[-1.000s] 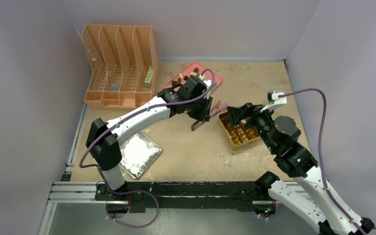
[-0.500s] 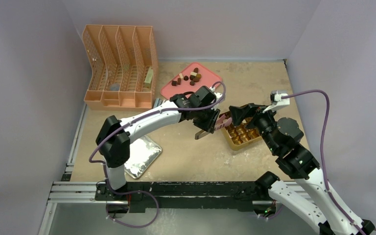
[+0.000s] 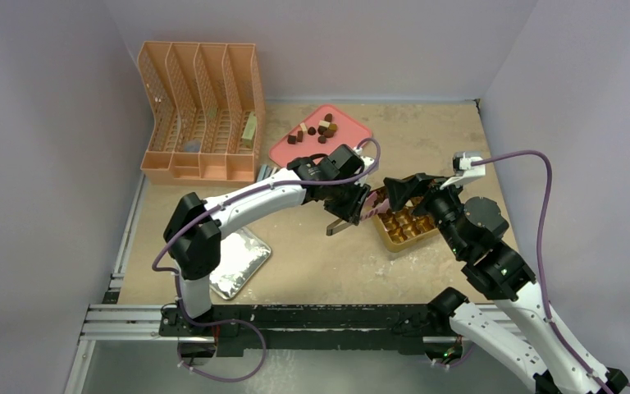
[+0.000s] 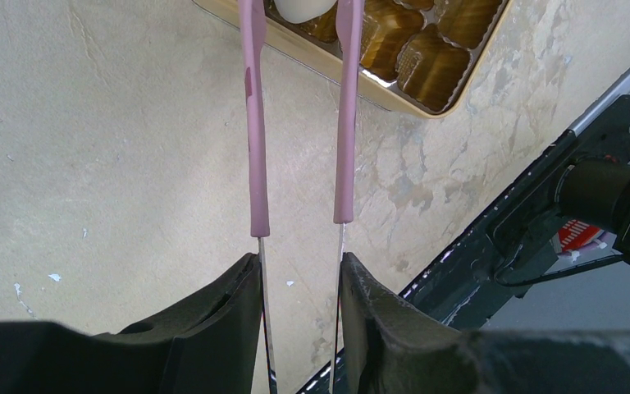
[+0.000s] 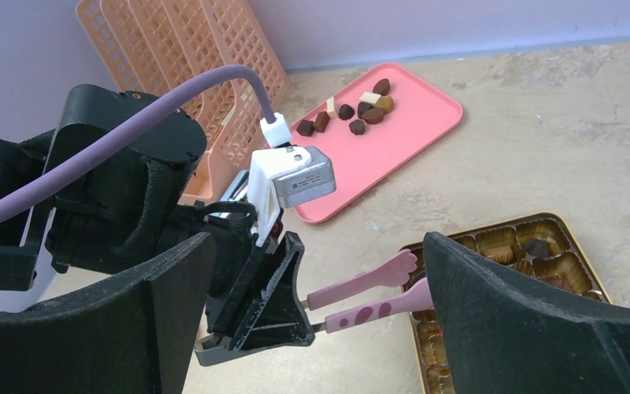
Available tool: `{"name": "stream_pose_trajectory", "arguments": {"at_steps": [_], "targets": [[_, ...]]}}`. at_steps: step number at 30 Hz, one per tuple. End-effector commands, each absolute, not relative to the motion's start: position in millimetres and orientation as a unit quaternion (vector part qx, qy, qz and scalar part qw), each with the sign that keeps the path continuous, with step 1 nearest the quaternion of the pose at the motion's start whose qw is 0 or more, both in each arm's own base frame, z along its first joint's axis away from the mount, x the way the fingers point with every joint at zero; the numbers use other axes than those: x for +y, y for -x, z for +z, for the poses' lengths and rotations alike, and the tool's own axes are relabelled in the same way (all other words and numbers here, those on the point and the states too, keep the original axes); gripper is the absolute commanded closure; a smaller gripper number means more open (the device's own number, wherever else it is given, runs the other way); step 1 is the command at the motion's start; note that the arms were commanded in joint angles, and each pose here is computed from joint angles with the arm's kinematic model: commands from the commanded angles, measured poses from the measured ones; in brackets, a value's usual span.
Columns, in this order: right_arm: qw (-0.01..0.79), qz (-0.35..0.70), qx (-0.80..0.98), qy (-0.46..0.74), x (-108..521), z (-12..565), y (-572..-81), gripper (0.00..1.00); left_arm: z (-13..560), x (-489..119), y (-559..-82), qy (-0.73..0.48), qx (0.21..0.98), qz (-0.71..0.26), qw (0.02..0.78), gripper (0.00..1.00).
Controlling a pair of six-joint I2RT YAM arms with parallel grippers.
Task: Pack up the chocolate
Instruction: Place the fake chocolate in the packing box.
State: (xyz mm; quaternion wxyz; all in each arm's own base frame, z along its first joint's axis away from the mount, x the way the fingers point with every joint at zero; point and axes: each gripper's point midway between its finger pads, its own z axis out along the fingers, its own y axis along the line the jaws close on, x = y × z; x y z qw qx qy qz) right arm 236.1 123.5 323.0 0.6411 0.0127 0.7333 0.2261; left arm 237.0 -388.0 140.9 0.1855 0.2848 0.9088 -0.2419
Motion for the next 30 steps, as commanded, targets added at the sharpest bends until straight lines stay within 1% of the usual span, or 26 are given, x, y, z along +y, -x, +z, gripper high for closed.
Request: {"name": "stream_pose_trajectory", "arguments": {"at_steps": [1, 13, 21, 30], "targets": [[0.661, 0.230, 0.714, -0.020, 120, 342, -237, 0.02, 167, -400, -244, -0.295, 0.892, -0.264, 0.218, 0.63], [0.659, 0.230, 0.715, -0.019, 121, 338, -238, 0.01, 205, -398, -254, -0.259, 0.882, -0.282, 0.274, 0.64], [0.660, 0.231, 0.715, -0.019, 121, 337, -237, 0.01, 215, -394, -262, -0.239, 0.883, -0.275, 0.295, 0.64], [0.660, 0.232, 0.714, -0.018, 119, 335, -234, 0.01, 213, -351, -305, -0.158, 0.905, -0.216, 0.331, 0.65]]}}
